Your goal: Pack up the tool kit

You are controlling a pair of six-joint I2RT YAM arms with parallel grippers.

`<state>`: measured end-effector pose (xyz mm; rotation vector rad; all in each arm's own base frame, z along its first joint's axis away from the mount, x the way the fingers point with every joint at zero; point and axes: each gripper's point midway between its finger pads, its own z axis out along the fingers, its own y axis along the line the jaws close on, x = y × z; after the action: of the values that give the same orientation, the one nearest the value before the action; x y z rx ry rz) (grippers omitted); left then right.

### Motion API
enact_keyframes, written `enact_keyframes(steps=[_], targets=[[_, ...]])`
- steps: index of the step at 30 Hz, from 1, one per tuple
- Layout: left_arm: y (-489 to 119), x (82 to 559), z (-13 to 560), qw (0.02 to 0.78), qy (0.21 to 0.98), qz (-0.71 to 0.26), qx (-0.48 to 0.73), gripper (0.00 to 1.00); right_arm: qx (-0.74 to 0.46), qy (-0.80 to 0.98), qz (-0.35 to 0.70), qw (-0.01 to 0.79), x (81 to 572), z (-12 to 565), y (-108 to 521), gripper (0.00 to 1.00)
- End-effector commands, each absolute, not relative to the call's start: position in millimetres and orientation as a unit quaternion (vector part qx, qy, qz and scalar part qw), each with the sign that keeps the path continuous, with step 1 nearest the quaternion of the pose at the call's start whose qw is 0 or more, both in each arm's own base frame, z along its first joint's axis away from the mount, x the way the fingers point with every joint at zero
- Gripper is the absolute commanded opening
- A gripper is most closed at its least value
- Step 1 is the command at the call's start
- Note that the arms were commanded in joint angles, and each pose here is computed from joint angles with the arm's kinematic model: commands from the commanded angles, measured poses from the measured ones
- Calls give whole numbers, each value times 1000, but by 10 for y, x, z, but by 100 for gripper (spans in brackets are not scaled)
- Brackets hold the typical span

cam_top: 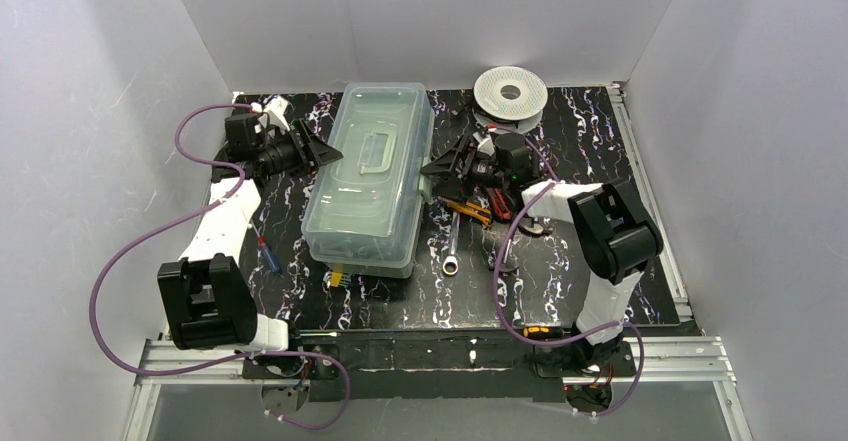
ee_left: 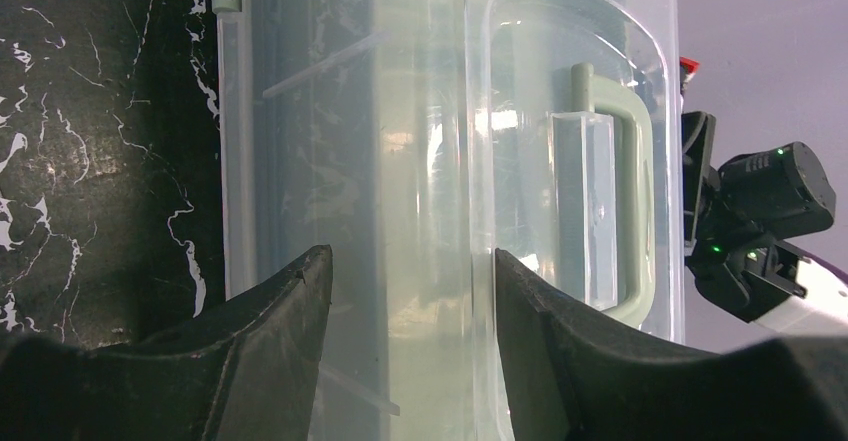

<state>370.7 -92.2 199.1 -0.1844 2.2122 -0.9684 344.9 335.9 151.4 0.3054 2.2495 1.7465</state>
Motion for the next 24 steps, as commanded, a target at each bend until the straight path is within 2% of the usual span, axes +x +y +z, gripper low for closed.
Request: enact_keyframes(steps=[1,12,24], targets=[[-1047,3036,1311,173,903,-372,-129,36,82,782,584,200,3435,1672,3173,89],[-1052,3045,1334,180,901,-375,-126,37,106,774,597,182,3451,1368,3152,89],[-1060,3044,1324,177,900,-377,-127,37,72,688,707,149,3405,1781,3562,89]])
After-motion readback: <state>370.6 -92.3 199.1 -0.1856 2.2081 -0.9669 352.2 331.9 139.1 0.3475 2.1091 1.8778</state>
